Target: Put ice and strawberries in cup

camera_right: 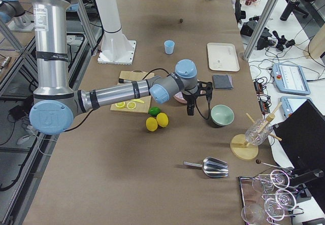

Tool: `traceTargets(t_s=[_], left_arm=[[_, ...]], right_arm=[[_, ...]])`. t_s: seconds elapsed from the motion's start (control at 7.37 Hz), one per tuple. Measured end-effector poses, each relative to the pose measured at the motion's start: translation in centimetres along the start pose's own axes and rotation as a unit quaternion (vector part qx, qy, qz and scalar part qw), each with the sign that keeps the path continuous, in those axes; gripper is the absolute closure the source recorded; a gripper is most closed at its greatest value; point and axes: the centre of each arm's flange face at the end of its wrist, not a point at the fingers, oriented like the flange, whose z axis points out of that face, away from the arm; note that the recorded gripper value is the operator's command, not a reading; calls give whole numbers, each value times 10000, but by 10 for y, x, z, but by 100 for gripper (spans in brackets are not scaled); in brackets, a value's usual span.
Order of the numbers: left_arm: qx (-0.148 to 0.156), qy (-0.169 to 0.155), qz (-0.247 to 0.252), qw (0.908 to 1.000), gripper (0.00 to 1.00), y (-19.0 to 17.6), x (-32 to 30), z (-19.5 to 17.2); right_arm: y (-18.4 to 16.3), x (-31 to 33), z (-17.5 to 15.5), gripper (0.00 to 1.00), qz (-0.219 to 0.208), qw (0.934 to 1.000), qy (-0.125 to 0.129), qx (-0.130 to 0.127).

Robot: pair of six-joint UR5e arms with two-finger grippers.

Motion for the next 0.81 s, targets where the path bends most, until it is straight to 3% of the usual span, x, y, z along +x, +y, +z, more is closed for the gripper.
traceTargets(t_s=[0.54, 0.81], left_arm=[[18, 28, -65, 10000, 2, -1, 4, 2], [39, 35, -76, 10000, 2, 0, 5, 2]], right_arm=[[27, -124, 58, 5, 167, 9992, 356, -94], [47, -147, 69, 15, 49, 9989, 428, -201]])
